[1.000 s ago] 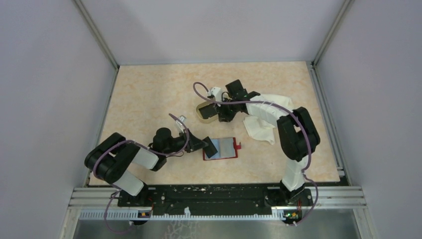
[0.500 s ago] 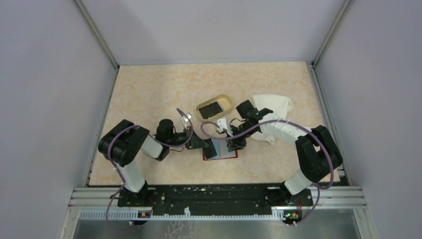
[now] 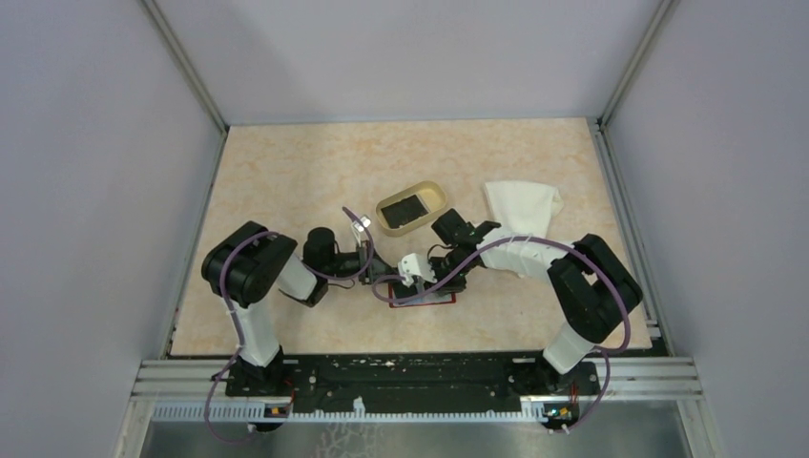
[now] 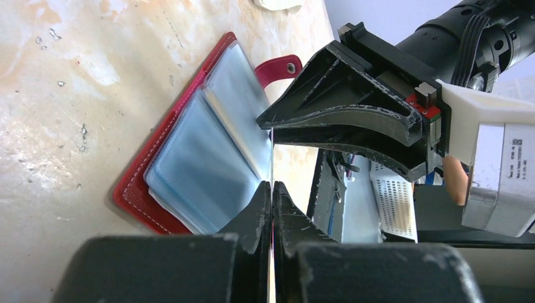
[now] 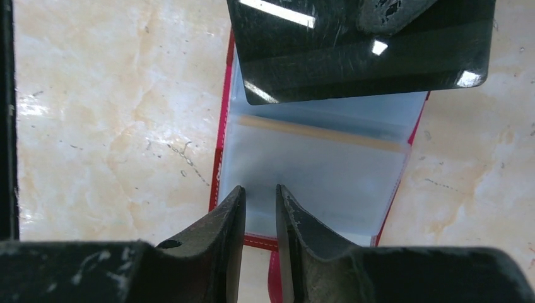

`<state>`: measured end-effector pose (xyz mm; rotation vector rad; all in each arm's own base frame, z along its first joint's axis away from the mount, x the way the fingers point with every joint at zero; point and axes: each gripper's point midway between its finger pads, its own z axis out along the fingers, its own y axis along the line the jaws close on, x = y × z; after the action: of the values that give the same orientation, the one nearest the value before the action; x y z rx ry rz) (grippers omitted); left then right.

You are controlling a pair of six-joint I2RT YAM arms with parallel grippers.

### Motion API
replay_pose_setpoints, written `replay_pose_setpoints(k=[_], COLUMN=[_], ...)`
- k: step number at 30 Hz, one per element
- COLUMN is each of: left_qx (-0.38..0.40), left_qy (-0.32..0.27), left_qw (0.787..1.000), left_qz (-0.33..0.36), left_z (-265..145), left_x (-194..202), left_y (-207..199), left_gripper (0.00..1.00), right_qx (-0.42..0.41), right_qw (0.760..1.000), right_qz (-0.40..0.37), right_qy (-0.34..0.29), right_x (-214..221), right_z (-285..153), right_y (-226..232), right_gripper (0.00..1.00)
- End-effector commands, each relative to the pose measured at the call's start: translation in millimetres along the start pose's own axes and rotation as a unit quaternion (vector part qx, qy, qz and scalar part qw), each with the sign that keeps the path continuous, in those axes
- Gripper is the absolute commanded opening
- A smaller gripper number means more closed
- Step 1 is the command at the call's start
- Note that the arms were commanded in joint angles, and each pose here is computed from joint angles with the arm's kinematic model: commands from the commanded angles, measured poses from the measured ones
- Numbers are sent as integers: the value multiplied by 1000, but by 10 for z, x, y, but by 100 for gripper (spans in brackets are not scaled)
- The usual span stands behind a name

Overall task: Put the credit cards into the card holder
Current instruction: Insert the credit card into the card holder.

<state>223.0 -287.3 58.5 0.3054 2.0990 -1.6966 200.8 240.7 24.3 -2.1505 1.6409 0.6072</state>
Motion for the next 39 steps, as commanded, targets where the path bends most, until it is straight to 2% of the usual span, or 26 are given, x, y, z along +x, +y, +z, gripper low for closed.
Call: replay_pose_setpoints(k=[1, 5, 39], left_qx=[-2, -16, -44], left_qy=[-4, -2, 37], left_qw=[1000, 1000, 997], left_qz=[-3, -18, -50], left_z=[28, 53, 244], left_x=[-86, -87, 94], left_y=[14, 88, 279], left_gripper=[0, 0, 0], right_qx=[13, 17, 9], right_qw=[999, 998, 999], right_qz=[-24, -26, -17], right_qy=[32, 49, 37], right_x=[114, 184, 117], right_z=[-29, -52, -74], right_y=[-67, -69, -37], right_gripper=[24, 24, 24])
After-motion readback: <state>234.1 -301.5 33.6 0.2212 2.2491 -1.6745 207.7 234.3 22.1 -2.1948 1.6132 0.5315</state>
